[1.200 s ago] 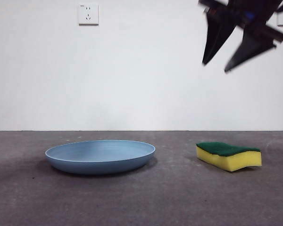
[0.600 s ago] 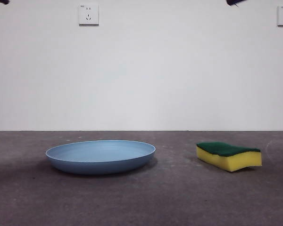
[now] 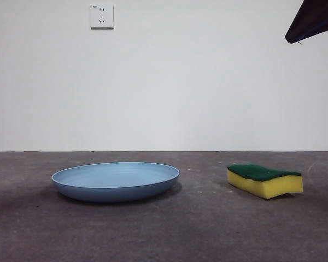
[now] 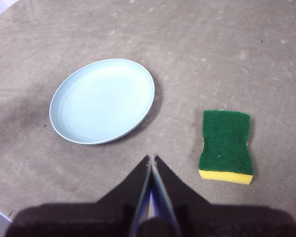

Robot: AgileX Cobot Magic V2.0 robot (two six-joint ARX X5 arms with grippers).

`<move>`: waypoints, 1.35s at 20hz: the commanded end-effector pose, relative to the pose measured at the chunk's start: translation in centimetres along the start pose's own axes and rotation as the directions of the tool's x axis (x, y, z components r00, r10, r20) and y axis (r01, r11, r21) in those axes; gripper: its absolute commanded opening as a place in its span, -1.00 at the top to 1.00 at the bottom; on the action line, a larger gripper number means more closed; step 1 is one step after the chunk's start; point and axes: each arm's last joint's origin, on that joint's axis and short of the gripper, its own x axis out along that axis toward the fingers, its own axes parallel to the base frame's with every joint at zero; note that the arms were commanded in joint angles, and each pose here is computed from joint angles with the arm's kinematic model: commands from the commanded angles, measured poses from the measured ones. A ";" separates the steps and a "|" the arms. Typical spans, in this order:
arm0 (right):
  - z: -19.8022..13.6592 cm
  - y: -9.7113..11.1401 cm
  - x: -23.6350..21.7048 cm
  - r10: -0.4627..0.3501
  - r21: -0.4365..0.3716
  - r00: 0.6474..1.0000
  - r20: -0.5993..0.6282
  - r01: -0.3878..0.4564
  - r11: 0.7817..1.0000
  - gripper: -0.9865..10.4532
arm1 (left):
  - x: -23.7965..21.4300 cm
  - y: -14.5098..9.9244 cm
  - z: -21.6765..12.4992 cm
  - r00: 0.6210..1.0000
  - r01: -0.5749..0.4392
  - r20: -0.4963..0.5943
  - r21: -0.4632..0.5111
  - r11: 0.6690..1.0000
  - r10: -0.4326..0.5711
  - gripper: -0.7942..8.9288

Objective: Pick up the plate,pick up the cloth,clean the plate with the cloth

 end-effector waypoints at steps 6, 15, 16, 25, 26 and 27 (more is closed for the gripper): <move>-0.2 0.0 0.1 -0.004 0.010 1.000 -0.005 0.004 1.000 0.83 | 0.2 0.2 -1.6 0.988 -0.018 -0.154 0.009 1.000 0.019 0.84; -0.2 0.0 0.1 -0.004 0.010 1.000 -0.005 0.004 1.000 0.83 | -1.5 4.0 -3.7 0.938 -0.275 0.217 -0.014 0.961 0.271 0.84; -0.2 0.0 0.1 -0.004 0.010 1.000 -0.005 0.004 1.000 0.83 | -1.2 4.4 -4.7 0.931 -0.296 0.218 -0.023 0.955 0.294 0.84; -0.2 0.0 0.1 -0.003 0.010 1.000 -0.005 0.003 1.000 0.83 | 0.4 5.7 -10.5 0.925 -0.345 0.154 -0.045 0.938 0.348 0.84; -0.2 0.0 0.1 -0.004 0.009 1.000 -0.005 0.004 1.000 0.83 | 0.4 5.7 -10.6 0.926 -0.350 0.140 -0.029 0.936 0.350 0.84; -0.2 0.0 0.1 -0.003 0.009 1.000 -0.005 0.003 1.000 0.83 | 0.4 5.7 -10.7 0.928 -0.349 0.136 -0.013 0.937 0.347 0.84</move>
